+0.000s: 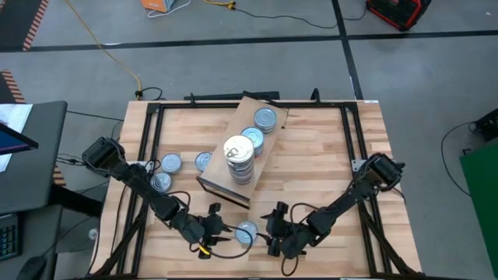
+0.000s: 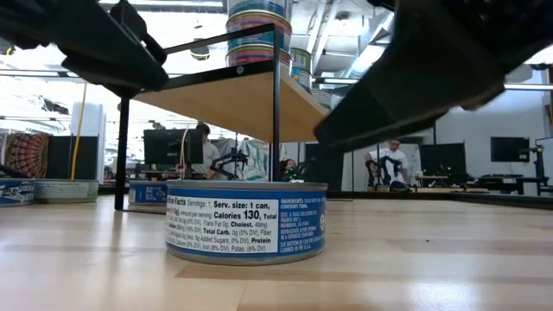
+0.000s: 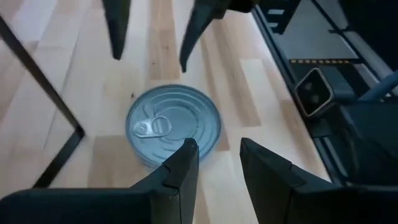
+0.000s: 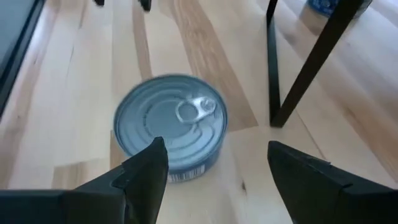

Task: Stack canned seafood by type on shelf
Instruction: Stack the blue tuna can on top of the green tuna can on the shelf

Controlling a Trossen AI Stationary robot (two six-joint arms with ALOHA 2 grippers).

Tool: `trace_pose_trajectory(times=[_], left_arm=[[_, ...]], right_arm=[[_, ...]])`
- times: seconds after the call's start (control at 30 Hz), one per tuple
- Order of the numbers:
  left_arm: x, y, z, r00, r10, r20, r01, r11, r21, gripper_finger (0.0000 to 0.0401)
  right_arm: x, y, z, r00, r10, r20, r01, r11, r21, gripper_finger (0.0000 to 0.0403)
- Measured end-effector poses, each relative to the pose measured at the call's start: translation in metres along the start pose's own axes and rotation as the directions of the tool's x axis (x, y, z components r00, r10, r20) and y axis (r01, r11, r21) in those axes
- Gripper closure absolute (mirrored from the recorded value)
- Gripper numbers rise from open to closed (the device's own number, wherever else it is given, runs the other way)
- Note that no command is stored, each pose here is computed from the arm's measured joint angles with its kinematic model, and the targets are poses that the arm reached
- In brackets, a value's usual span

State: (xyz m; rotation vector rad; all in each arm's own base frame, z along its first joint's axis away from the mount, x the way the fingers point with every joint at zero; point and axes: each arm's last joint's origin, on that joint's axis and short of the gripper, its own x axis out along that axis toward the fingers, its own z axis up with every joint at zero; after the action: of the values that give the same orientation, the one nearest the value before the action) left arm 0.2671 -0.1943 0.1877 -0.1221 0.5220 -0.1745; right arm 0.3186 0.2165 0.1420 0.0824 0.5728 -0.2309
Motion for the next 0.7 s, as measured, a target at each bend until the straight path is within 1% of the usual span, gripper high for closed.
trace_pose_trajectory(times=[0.17, 0.37, 0.57, 0.7], left_arm=[[0.0, 0.001, 0.001, 0.999, 0.031, 0.018, -0.031, 1.0, -0.003, 0.0282], [0.0, 0.0, 0.004, 0.998, 0.038, 0.049, -0.037, 0.999, -0.032, 0.0263], [0.002, -0.007, 0.002, 0.998, -0.009, 0.068, 0.014, 0.997, -0.08, 0.026], [0.017, -0.014, -0.008, 0.992, -0.106, 0.063, 0.112, 0.989, -0.1, 0.026]], right_arm=[[0.0, 0.0, 0.0, 1.0, 0.004, 0.001, -0.004, 1.0, 0.006, 0.0101], [0.004, 0.003, -0.002, 1.0, 0.015, 0.02, -0.016, 1.0, 0.022, 0.0101], [0.003, 0.003, -0.001, 1.0, 0.017, 0.021, -0.017, 1.0, 0.022, 0.0101], [0.004, 0.0, -0.006, 1.0, 0.01, 0.009, -0.01, 1.0, 0.022, 0.0101]])
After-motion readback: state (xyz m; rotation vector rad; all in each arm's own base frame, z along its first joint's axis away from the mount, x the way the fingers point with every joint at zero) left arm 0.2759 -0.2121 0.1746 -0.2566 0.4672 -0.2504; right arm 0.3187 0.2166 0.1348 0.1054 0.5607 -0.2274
